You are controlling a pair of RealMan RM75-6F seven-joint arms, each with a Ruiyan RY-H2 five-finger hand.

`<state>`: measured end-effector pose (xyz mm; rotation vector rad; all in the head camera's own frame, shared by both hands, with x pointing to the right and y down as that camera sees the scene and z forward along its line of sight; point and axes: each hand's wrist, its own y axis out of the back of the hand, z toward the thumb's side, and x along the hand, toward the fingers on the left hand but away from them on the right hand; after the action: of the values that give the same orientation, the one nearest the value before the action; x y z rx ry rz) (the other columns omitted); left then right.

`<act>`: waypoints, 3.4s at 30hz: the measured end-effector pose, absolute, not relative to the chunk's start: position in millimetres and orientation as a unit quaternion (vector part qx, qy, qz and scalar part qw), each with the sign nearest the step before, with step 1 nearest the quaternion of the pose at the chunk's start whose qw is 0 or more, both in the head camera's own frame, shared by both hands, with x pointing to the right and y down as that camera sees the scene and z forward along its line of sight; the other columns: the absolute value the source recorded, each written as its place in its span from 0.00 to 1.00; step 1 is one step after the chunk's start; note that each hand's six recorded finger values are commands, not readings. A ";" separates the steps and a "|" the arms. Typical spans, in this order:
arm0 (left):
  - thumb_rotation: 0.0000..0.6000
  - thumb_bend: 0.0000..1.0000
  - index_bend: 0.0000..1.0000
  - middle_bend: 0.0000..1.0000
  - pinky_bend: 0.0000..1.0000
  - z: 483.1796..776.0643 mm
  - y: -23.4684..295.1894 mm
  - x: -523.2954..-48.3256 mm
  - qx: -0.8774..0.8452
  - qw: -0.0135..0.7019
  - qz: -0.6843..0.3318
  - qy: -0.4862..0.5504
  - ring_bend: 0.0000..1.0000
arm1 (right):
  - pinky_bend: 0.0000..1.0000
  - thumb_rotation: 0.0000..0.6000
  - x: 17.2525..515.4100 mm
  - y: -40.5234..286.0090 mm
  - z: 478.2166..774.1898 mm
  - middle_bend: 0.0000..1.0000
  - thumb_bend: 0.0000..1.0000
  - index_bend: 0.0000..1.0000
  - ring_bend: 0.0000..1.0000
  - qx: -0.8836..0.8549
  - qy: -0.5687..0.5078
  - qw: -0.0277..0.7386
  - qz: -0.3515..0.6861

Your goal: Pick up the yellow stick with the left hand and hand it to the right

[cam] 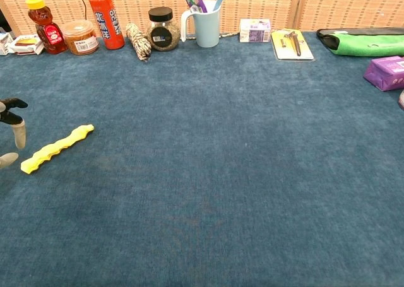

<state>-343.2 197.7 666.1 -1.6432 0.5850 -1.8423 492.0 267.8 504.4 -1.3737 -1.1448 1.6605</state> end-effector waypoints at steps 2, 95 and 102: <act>0.86 0.35 0.41 0.00 0.05 667.5 198.1 -340.8 -0.620 0.295 -0.693 0.220 0.00 | 0.24 1.00 492.2 268.0 504.2 0.20 0.16 0.27 0.24 -0.529 -0.441 0.343 0.639; 1.00 0.63 0.57 0.08 0.05 623.4 175.9 -302.6 -0.653 0.367 -0.608 0.262 0.01 | 0.26 1.00 503.0 268.4 494.6 0.20 0.16 0.28 0.26 -0.528 -0.456 0.348 0.626; 1.00 0.63 0.57 0.08 0.05 614.4 161.2 -306.5 -0.672 0.369 -0.585 0.263 0.01 | 0.26 1.00 495.3 261.1 493.4 0.20 0.16 0.27 0.26 -0.534 -0.454 0.355 0.619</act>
<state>-306.5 161.2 614.4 -1.7260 0.6740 -1.5023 495.3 261.1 493.4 -1.3803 -1.1720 1.5986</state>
